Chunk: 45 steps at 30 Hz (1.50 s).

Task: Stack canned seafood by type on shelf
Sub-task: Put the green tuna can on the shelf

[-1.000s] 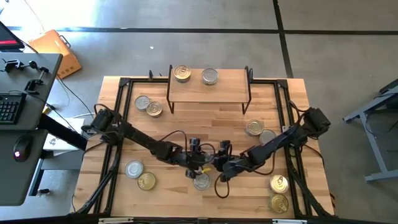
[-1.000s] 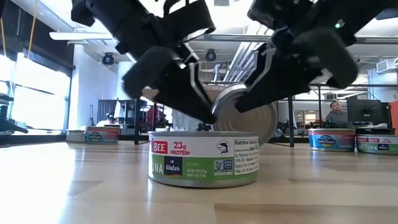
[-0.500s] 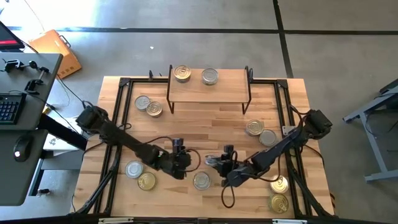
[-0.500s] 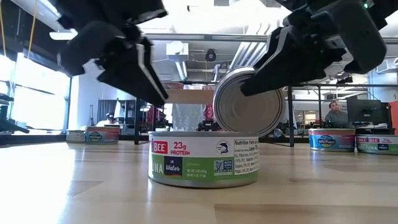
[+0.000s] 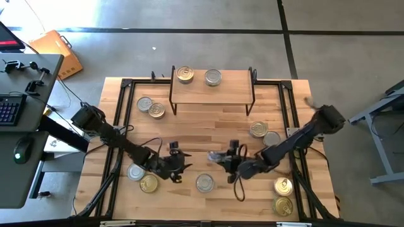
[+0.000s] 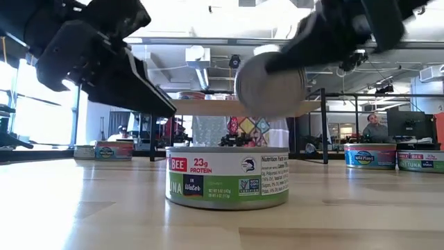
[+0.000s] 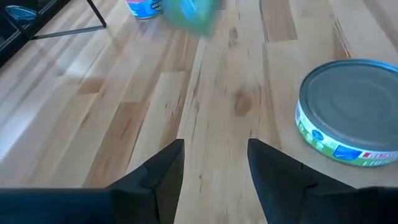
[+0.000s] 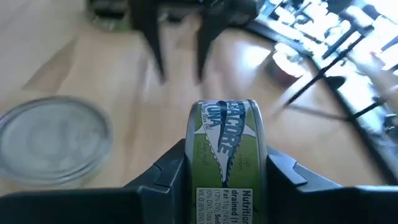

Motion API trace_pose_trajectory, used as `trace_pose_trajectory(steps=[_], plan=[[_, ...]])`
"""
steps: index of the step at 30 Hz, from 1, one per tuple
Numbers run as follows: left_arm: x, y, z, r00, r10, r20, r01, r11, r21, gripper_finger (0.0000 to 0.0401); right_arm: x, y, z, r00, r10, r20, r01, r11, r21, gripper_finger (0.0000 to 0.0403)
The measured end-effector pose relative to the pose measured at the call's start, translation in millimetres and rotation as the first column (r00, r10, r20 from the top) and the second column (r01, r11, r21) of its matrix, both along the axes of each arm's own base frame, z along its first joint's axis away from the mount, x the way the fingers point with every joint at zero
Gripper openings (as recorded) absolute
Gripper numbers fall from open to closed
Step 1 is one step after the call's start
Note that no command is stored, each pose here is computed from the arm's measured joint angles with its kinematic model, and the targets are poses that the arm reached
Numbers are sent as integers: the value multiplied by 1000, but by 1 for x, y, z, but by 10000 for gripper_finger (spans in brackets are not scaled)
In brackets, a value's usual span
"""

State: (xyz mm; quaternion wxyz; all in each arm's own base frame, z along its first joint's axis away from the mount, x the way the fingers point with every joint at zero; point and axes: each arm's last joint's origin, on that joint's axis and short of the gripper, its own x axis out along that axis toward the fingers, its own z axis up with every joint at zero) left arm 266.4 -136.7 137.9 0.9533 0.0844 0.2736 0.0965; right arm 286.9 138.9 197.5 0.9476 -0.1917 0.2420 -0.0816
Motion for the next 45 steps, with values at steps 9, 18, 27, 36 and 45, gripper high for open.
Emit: trace_pose_trajectory(steps=[9, 18, 27, 36, 45], plan=[[-4, 4, -5, 999, 8, 44, -8, 1000, 9, 167, -12, -84, 90, 978, -196, -76, 169, 949, -266, 120], [-3, 4, -2, 997, 15, 78, -17, 1000, 25, 167, 3, -189, 88, 881, -338, -331, 184, 890, -418, 120], [-2, 5, -2, 997, 18, 78, -20, 999, 25, 168, 3, -232, 73, 821, -410, -398, 242, 880, -408, 134], [-1, 7, -2, 997, 26, 78, -28, 999, 25, 168, -1, -241, 71, 817, -403, -412, 251, 892, -376, 242], [-1, 7, -2, 997, 27, 77, -29, 999, 25, 168, -2, -252, 101, 844, -387, -371, 348, 922, -169, 212]])
